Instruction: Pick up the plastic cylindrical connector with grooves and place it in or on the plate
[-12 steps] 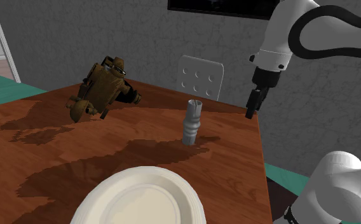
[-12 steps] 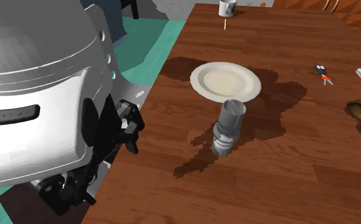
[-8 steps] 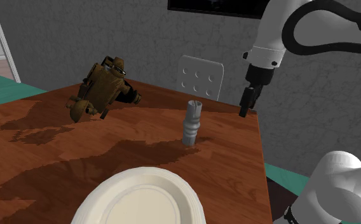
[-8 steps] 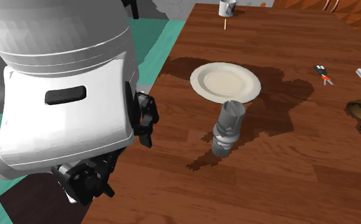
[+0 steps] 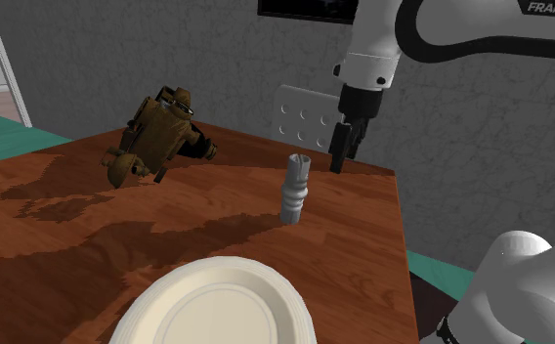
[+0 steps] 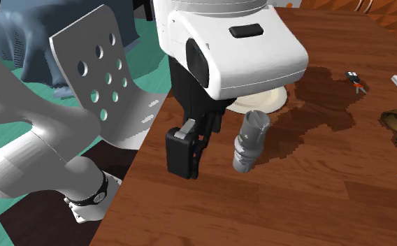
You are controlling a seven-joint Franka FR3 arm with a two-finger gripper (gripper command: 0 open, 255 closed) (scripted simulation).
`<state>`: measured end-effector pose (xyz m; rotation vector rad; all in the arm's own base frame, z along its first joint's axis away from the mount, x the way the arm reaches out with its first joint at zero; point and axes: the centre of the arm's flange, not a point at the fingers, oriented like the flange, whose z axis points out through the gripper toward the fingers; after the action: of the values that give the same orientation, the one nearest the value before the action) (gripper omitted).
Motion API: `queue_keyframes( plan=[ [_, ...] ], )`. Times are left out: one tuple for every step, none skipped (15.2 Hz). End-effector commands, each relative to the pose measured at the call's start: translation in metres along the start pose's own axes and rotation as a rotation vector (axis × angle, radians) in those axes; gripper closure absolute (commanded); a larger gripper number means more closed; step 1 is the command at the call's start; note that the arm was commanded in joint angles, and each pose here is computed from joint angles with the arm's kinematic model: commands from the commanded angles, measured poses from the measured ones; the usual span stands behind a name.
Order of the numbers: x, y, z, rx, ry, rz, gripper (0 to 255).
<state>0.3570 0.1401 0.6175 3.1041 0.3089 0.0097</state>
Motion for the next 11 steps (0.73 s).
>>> queue_keyframes(
  plan=[
    [0.015, -0.021, -0.009, 0.002, 0.001, -0.020, 0],
    [0.023, -0.031, -0.012, 0.002, 0.001, -0.030, 0],
    [0.031, -0.041, -0.015, 0.002, 0.001, -0.039, 0],
    [0.038, -0.051, -0.019, 0.003, 0.002, -0.049, 0],
    [0.046, -0.062, -0.022, 0.003, 0.002, -0.059, 0],
    [0.053, -0.072, -0.025, 0.003, 0.002, -0.068, 0],
    [0.060, -0.083, -0.028, 0.004, 0.003, -0.078, 0],
    [0.061, -0.084, -0.029, 0.004, 0.003, -0.079, 0],
    [0.061, -0.084, -0.023, 0.004, 0.003, -0.079, 0],
    [0.061, -0.084, -0.018, 0.004, 0.003, -0.079, 0],
    [0.061, -0.084, -0.013, 0.004, 0.003, -0.079, 0]
  ],
)
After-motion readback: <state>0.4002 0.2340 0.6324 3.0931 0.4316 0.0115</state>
